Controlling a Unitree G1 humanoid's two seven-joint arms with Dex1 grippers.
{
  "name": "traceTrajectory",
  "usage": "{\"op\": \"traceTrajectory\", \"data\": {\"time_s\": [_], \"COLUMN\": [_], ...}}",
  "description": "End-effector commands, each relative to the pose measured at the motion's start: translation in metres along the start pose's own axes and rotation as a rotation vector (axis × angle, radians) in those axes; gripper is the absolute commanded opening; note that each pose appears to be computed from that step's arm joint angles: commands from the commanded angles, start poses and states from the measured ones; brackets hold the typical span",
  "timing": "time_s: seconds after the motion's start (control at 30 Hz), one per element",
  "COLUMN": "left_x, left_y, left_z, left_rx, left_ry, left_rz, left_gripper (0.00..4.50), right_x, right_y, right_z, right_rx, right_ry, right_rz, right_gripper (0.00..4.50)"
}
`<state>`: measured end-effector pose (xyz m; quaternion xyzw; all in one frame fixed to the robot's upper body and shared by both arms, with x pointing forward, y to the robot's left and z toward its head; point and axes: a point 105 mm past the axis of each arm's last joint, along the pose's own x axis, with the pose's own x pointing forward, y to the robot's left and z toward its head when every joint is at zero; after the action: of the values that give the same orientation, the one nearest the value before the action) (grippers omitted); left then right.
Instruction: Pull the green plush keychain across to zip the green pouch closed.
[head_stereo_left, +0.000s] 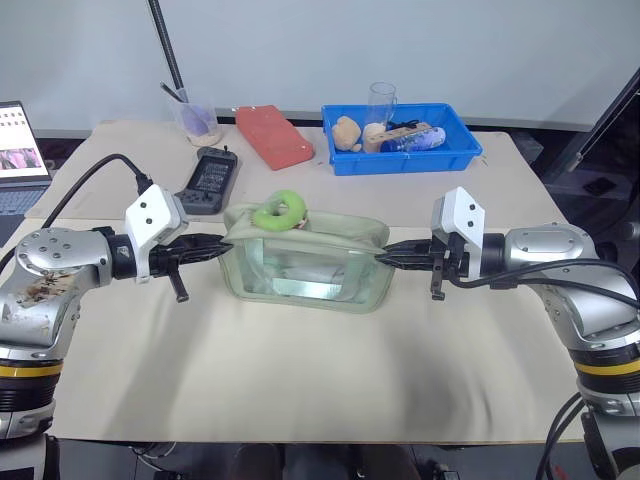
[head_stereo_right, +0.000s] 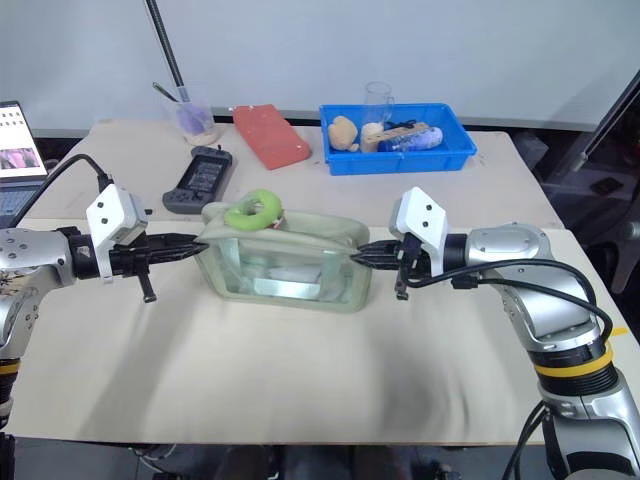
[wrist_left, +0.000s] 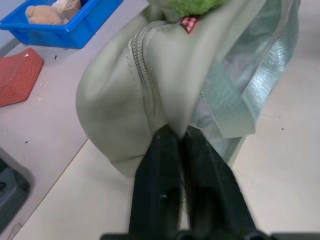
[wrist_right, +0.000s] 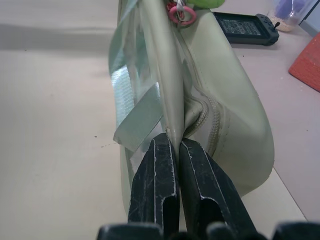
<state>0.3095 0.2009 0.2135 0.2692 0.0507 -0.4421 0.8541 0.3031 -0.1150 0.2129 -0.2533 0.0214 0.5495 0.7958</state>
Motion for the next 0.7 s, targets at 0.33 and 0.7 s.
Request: {"op": "traceTrajectory", "data": {"time_s": [0.33,0.7], "left_x": [-0.002,0.004], "left_y": [-0.003,-0.003], "left_z": [0.005,0.006], "left_rx": [0.050,0.082], "left_ry": [0.005,0.010], "left_rz": [-0.015,-0.031], "left_gripper": [0.00,0.00], "right_x": [-0.032,0.070], "right_y": [-0.031,-0.061], "right_z": [0.033,0.093], "right_rx": [0.013,0.123], "right_ry": [-0.024,-0.235], "right_rz": [-0.036,-0.076], "right_gripper": [3.25,4.48]}}
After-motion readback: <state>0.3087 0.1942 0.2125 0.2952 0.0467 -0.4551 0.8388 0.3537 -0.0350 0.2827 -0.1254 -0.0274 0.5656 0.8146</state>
